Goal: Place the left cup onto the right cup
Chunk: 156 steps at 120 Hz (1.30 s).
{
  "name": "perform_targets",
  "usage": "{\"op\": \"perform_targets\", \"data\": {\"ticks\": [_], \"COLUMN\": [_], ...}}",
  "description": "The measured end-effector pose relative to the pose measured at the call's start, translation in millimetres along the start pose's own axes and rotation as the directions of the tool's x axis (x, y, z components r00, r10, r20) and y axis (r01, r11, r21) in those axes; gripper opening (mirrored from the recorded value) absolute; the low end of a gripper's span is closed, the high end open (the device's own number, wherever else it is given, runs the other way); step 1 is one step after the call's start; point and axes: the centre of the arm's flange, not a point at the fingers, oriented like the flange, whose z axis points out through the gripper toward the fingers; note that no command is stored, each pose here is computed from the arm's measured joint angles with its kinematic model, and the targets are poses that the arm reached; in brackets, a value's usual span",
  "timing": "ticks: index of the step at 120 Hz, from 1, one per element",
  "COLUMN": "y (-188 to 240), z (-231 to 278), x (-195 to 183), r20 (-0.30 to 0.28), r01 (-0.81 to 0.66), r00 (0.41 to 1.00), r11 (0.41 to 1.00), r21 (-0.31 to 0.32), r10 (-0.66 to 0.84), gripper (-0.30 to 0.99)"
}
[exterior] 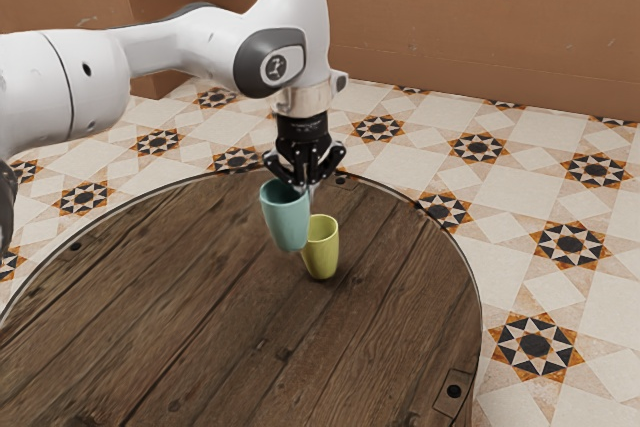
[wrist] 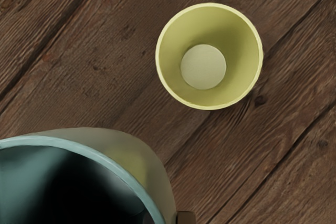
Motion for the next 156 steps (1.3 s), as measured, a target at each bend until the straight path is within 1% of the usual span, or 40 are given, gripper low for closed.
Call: {"op": "perform_targets", "data": {"ticks": [41,74,105,156], "y": [31,15,3,23], "z": [0,3,3,14], "x": [6,34,52,68], "r20": [0.0,0.006,0.009,0.0], "r01": [-0.029,0.009,0.033,0.025], "r00": [1.0,1.0,0.999,1.0], "r11": [1.0,1.0,0.999,0.999], "r21": [-0.009,-0.007,-0.012,-0.03], "r10": [0.029,-0.009,-0.033,-0.025], "gripper": [-0.09,-0.09,-0.09,-0.09]}}
